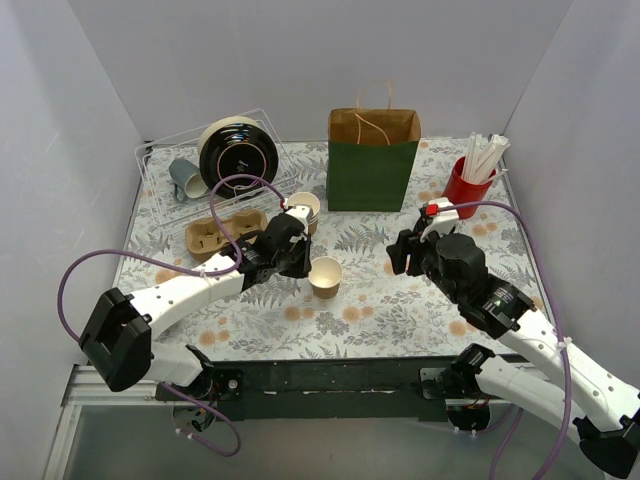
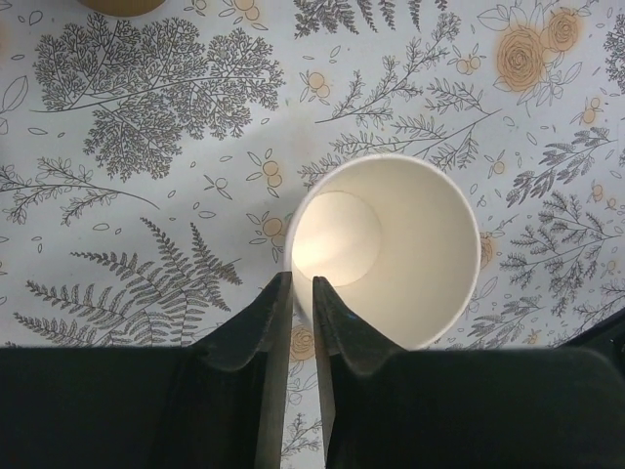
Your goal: Pack the takeout coffee
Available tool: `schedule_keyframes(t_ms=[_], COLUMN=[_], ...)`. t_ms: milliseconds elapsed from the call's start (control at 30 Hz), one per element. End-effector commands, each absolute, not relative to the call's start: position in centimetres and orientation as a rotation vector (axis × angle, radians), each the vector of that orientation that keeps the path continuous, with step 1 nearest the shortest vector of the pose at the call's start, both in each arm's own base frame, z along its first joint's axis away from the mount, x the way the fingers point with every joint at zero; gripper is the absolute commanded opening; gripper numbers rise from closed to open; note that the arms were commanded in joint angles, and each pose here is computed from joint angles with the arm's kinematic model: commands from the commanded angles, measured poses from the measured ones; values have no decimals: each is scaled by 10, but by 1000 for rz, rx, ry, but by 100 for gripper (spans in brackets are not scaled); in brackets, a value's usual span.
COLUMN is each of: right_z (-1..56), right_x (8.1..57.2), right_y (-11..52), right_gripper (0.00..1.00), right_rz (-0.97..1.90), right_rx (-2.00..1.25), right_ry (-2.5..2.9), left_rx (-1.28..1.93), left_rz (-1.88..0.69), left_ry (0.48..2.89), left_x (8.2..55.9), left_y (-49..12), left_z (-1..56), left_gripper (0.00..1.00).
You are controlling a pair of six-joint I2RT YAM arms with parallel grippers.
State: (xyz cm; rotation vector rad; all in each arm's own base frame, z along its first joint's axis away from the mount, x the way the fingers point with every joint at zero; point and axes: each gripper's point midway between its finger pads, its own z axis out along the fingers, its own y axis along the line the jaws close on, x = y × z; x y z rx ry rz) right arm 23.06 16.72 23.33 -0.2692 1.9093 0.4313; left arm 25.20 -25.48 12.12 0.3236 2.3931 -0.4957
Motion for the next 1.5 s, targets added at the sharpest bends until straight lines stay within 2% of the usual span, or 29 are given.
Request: schedule_keyframes(t_ms=[0,167,300,333,400,433,467,500,633,800,933,1467], right_z=[237,239,241,238,242,236,241,242,225,213,198,151], right_x=[241,242,248,252,262,269,275,281,310,339,355,387], right_y=[165,166,162,161,152,150,144,136,121,98,93,80], right_gripper=[66,66,65,66,65,65,65,65,61,56,56,46], right_rz=[394,391,346,316,222,165,115,47,-74,-31,-25,-20], right_rx=[-239,-242,-235,-234,-217,-212,-194,-191,-187,-150,-176,-182], right_ry=[1874,1869,1862,1876,1863,1879,1875,1878,1970,2067,2140,2280], left_rx=[329,329,308,302,317,326,334,368,442,424,416,398], left_rz=[-495,-479,-447,-452,-453,-459,-468,-461,-415,-368,-413,-371], left_ry=[2359,2363,2325,2295,2232,2204,2165,2136,2085,2045,2011,1998], left_x=[256,257,262,264,269,270,271,273,272,269,263,266], left_y=[-257,-255,-249,-248,-248,-248,-247,-247,-239,-222,-221,-214], left_z=[126,127,146,158,179,187,199,207,214,210,210,212], left_gripper=[16,17,32,46,65,79,86,98,98,98,98,98])
